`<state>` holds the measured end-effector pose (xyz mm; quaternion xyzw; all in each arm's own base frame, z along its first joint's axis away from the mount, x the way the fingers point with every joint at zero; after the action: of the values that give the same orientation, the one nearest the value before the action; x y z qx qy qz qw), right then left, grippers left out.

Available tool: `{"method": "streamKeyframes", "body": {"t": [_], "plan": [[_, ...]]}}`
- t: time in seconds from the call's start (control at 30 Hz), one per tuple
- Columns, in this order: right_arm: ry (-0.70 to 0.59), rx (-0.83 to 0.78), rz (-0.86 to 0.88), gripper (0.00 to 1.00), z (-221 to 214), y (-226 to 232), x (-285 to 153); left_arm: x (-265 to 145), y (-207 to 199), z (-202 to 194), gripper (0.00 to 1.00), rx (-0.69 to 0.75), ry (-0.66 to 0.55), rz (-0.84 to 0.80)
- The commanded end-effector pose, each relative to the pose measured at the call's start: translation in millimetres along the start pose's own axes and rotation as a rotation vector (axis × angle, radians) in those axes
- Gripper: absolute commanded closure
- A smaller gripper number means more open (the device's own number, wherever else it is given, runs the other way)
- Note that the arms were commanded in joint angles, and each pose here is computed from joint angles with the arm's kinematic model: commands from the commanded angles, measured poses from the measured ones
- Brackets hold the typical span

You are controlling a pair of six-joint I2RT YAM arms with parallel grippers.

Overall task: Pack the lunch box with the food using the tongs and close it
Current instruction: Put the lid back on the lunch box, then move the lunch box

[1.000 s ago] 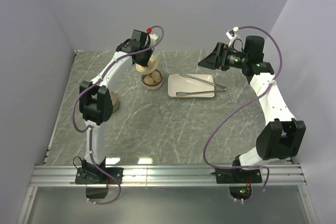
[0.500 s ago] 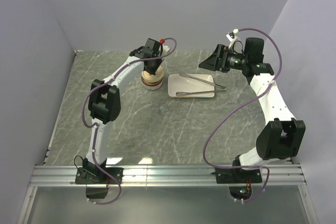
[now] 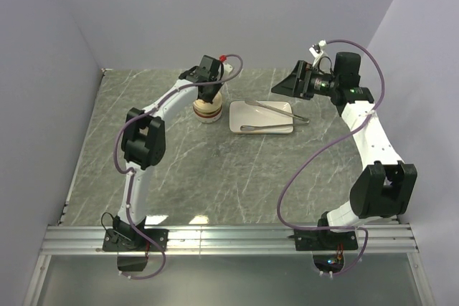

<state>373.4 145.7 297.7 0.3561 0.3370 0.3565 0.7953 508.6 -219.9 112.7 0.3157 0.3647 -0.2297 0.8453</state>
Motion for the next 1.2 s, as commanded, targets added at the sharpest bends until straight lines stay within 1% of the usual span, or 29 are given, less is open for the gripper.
{"method": "streamKeyframes", "body": {"t": [0.0,0.2,0.57,0.77,0.8,0.87,0.9,0.97,1.0,1.03,1.1,1.17], "plan": [[-0.050,-0.047,0.023,0.00,13,9,-12,-4,-16,-8,0.96,0.006,0.013,-0.043],[-0.048,-0.045,0.020,0.00,12,8,-12,-12,-23,-20,0.98,-0.003,0.027,-0.061],[-0.039,-0.027,0.027,0.00,10,4,-10,-18,-33,-21,0.98,0.008,0.033,-0.110],[-0.035,-0.024,0.025,0.00,10,3,-10,-21,-49,-46,1.00,0.018,0.076,-0.151],[-0.037,-0.026,0.026,0.00,10,3,-11,-21,-56,-57,1.00,0.020,0.099,-0.168],[-0.036,-0.026,0.027,0.00,10,4,-11,-31,-58,-63,1.00,0.024,0.098,-0.178],[-0.035,-0.026,0.028,0.00,10,4,-11,-32,-65,-77,1.00,0.033,0.127,-0.198],[-0.034,-0.026,0.031,0.00,10,5,-11,-45,-68,-81,1.00,0.039,0.117,-0.215],[-0.034,-0.025,0.031,0.00,10,4,-11,-49,-72,-93,1.00,0.054,0.138,-0.229],[-0.035,-0.022,0.031,0.00,10,4,-11,-59,-71,-93,1.00,0.058,0.127,-0.224],[-0.035,-0.025,0.034,0.00,9,5,-11,-67,-79,-106,1.00,0.072,0.141,-0.265],[-0.035,-0.022,0.034,0.00,10,4,-10,-81,-87,-111,1.00,0.078,0.130,-0.307]]}}
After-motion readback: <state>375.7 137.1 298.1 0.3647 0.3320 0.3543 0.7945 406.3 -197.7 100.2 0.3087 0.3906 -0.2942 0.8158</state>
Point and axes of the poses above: each gripper's point midway between its finger pads, its own x axis out along the fingers, its own y axis along the line the jaws close on, z = x × y, the point moved 1 cm from there along -x, back along the fingers, and after that the axes turned 12 degrees about x, right-handed, at the moved point
